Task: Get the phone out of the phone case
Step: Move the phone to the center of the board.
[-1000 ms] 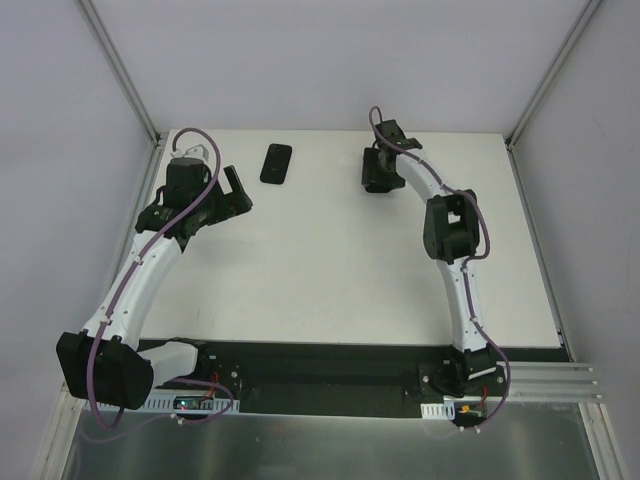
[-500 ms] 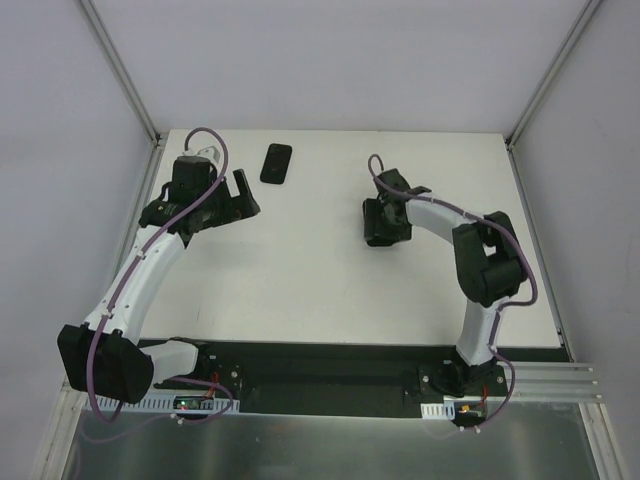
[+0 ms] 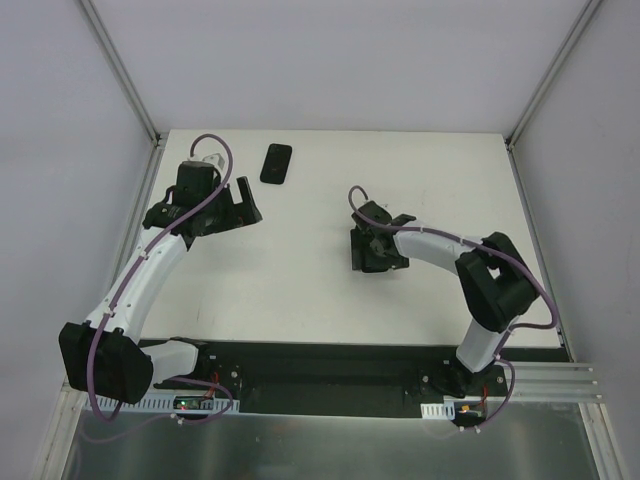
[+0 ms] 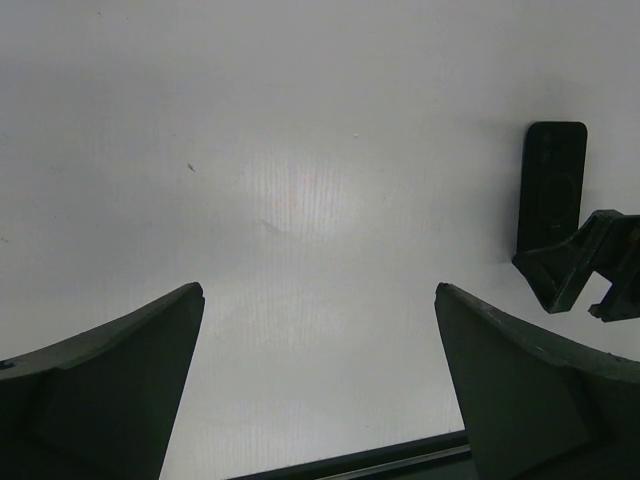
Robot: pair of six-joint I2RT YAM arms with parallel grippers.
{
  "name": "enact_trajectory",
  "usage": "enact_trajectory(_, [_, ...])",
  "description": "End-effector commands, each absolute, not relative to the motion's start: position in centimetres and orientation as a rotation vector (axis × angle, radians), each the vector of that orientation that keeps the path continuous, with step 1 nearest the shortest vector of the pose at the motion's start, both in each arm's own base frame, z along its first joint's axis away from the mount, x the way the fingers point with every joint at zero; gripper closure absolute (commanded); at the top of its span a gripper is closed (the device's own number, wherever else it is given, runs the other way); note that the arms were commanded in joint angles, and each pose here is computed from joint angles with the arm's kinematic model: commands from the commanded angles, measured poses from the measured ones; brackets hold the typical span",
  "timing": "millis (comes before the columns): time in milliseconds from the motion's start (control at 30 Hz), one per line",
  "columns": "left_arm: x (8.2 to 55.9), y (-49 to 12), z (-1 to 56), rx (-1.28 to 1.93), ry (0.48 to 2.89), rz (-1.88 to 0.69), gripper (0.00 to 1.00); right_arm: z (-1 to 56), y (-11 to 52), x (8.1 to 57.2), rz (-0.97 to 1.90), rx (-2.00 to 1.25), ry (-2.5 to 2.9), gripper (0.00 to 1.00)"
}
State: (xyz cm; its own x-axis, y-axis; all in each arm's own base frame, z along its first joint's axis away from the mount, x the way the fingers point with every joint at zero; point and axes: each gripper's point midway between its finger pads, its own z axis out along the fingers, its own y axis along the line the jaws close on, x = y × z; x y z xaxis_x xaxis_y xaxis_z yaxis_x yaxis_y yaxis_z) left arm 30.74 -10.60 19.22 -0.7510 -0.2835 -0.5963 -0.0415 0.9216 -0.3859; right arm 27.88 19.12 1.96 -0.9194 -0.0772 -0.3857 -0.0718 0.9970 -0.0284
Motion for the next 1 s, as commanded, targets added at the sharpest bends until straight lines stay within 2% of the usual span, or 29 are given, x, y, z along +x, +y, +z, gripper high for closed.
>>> enact_trajectory(0, [30.5,-10.8,19.9,-0.200,2.373,-0.467,0.01,2.7,18.8,29.9,-0.117,-0.104,2.695,0.04])
enact_trajectory(100, [30.3,-10.4,20.1,-0.206,2.363,-0.447,0.01,2.1,18.9,30.2,-0.135,-0.121,2.698,0.03])
enact_trajectory(200, [30.2,-10.2,20.0,-0.220,2.357,-0.435,0.01,1.5,19.1,30.3,-0.130,-0.149,2.710,0.14])
enact_trajectory(233, [30.1,-10.1,20.0,-0.230,2.357,-0.431,0.01,1.3,19.3,30.4,-0.130,-0.156,2.716,0.23])
enact_trajectory(300, [30.1,-10.0,19.7,-0.260,2.361,-0.426,0.01,1.0,19.9,30.4,-0.090,-0.160,2.724,0.34])
enact_trajectory(333, [30.1,-10.0,19.7,-0.266,2.362,-0.428,0.01,1.0,20.0,30.2,-0.076,-0.161,2.726,0.46])
enact_trajectory(400, [30.0,-10.1,19.7,-0.282,2.367,-0.441,0.01,1.1,20.5,30.2,-0.034,-0.157,2.719,0.56])
enact_trajectory(433, [30.0,-10.3,19.7,-0.286,2.369,-0.453,0.01,1.6,20.5,30.3,-0.021,-0.152,2.708,0.70])
enact_trajectory(533, [30.0,-11.6,19.1,-0.260,2.375,-0.541,0.01,3.2,20.1,30.3,-0.023,-0.141,2.685,0.83])
enact_trajectory(733, [29.7,-15.4,15.7,-0.442,2.431,-0.828,0.01,6.9,20.6,29.3,0.142,-0.139,2.592,0.86])
enact_trajectory(767, [29.2,-17.4,15.8,-0.409,2.446,-0.963,0.01,7.0,20.5,29.1,0.148,-0.141,2.589,0.87])
enact_trajectory(967, [30.4,-24.6,14.3,-0.339,2.471,-1.241,0.01,7.3,23.0,27.0,0.432,-0.200,2.555,0.89])
